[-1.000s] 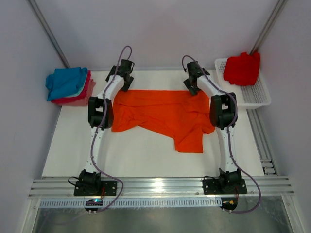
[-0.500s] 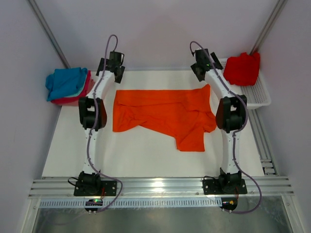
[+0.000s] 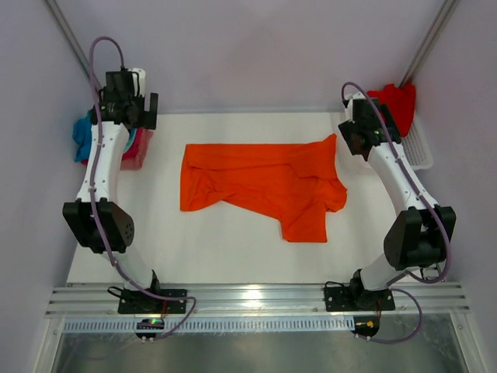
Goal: Fold and stack the t-shirts
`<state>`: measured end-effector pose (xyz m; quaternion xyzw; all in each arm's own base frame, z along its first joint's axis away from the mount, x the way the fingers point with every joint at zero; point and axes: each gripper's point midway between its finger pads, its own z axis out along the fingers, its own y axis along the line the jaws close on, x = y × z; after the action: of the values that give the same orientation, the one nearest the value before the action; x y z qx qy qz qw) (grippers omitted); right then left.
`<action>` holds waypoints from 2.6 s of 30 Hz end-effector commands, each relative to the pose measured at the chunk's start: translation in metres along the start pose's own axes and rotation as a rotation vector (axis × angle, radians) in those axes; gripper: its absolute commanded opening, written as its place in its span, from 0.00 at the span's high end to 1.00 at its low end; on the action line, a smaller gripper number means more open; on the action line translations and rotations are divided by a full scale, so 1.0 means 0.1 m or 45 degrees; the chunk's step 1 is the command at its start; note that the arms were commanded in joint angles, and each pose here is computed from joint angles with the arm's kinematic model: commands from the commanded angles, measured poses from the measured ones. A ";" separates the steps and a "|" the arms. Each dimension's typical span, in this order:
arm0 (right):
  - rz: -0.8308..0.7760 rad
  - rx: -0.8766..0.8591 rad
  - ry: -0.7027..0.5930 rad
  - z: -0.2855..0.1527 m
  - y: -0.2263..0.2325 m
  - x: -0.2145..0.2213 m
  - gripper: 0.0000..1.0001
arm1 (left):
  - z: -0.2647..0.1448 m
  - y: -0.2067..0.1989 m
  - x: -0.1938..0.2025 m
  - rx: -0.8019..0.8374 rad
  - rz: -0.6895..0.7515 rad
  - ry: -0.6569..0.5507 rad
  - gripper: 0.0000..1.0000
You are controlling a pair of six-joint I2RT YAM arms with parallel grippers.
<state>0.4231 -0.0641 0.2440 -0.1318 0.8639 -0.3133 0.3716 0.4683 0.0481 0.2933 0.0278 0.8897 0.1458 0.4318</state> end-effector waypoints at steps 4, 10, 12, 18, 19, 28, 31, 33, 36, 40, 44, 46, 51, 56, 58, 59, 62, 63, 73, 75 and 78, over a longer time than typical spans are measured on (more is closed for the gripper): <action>0.358 0.137 -0.019 -0.06 -0.45 -0.06 0.01 | 0.29 -0.02 0.51 0.088 -0.130 0.205 0.01; 0.365 0.029 -0.055 -0.08 -0.34 -0.11 0.01 | 0.34 -0.05 0.57 0.178 -0.160 0.246 0.01; 0.314 -0.065 -0.072 -0.06 -0.12 0.00 0.01 | 0.31 -0.06 0.61 0.213 -0.156 0.260 0.01; 0.142 -0.497 -0.264 -0.49 0.55 0.29 0.01 | -0.10 -0.57 0.80 0.664 -0.085 0.382 0.01; 0.071 -0.558 -0.301 -0.58 0.63 0.34 0.01 | -0.19 -0.64 0.82 0.737 -0.071 0.387 0.01; -0.150 -0.979 -0.515 -1.25 1.24 0.76 0.01 | -0.73 -0.91 1.30 0.946 0.105 0.217 0.01; -0.153 -1.058 -0.479 -1.22 1.43 0.87 0.01 | -0.83 -0.95 1.55 0.925 0.110 0.202 0.01; -0.154 -1.058 -0.435 -1.16 1.52 0.96 0.01 | -0.83 -0.88 1.73 0.850 0.173 0.253 0.01; -0.136 -1.009 -0.385 -1.04 1.57 1.03 0.01 | -0.86 -0.82 1.95 0.779 0.199 0.312 0.01; -0.133 -0.958 -0.282 -0.89 1.67 1.18 0.01 | -0.71 -0.72 2.20 0.667 0.223 0.372 0.01; -0.143 -0.878 -0.160 -0.68 1.65 1.29 0.01 | -0.50 -0.72 2.30 0.616 0.186 0.422 0.01; -0.124 -0.891 -0.152 -0.66 1.69 1.30 0.01 | -0.44 -0.82 2.30 0.637 0.105 0.412 0.01; -0.167 -0.938 -0.108 -0.64 1.87 1.36 0.01 | -0.42 -1.02 2.30 0.771 0.089 0.371 0.01; -0.247 -0.992 -0.056 -0.65 2.03 1.52 0.01 | -0.46 -1.23 2.33 0.899 0.142 0.277 0.01; -0.262 -1.013 -0.047 -0.67 2.07 1.56 0.00 | -0.47 -1.30 2.30 0.913 0.199 0.229 0.01; -0.267 -1.022 -0.044 -0.67 2.08 1.57 0.01 | -0.47 -1.32 2.34 0.912 0.228 0.237 0.01; -0.281 -1.050 -0.036 -0.69 2.11 1.60 0.01 | -0.45 -1.47 2.41 0.897 0.347 0.258 0.01; -0.292 -1.074 -0.033 -0.71 2.15 1.61 0.01 | -0.42 -1.48 2.45 0.885 0.370 0.283 0.01; -0.364 -1.116 0.054 -0.68 2.30 1.76 0.01 | -0.08 -1.67 2.54 0.809 0.476 0.367 0.01; -0.366 -1.127 0.058 -0.68 2.32 1.77 0.01 | -0.02 -1.67 2.53 0.783 0.464 0.377 0.01; -0.369 -1.129 0.088 -0.64 2.34 1.81 0.01 | 0.06 -1.68 2.54 0.766 0.454 0.390 0.01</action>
<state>0.2498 0.0593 0.0282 -0.3827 0.9007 0.0326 0.2029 0.2976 -0.0659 0.0361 0.2960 0.9337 -0.0658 0.1904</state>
